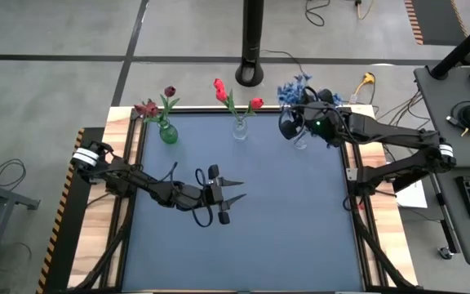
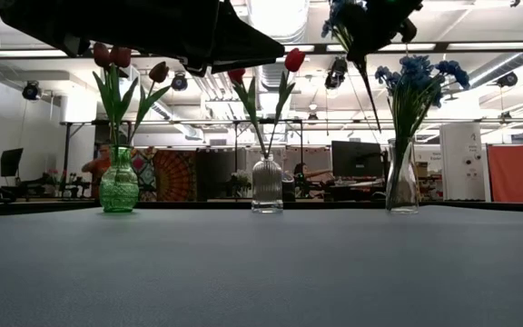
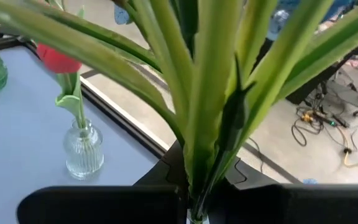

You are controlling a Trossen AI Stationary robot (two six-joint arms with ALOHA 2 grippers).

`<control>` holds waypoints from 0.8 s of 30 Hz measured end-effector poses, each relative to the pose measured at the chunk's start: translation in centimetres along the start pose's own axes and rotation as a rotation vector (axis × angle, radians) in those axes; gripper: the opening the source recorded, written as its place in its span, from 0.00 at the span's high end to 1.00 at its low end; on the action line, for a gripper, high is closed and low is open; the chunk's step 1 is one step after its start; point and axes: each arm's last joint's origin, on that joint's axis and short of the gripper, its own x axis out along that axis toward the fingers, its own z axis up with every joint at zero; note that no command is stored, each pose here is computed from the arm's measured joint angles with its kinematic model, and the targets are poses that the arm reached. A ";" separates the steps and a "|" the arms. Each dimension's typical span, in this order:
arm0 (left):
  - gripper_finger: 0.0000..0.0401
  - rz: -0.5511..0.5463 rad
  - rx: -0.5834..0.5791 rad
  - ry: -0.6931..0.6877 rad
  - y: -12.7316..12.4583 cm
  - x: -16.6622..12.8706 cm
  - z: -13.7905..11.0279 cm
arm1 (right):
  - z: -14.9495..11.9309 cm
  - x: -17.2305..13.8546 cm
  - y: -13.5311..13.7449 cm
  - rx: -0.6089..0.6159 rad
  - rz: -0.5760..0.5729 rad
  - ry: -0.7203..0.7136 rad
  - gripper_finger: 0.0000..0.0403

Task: Sort flowers into vase by color
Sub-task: Put the blue flowers into the right transparent vase

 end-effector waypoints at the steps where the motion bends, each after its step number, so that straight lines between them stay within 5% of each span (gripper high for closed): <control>1: 0.61 0.000 0.000 0.000 0.0 0.0 0.0 | 0.1 -0.2 -0.1 0.005 -0.001 0.011 0.95; 24: 0.61 0.000 0.000 0.000 0.0 0.0 0.0 | -1.7 0.4 0.0 -0.017 -0.090 0.069 0.95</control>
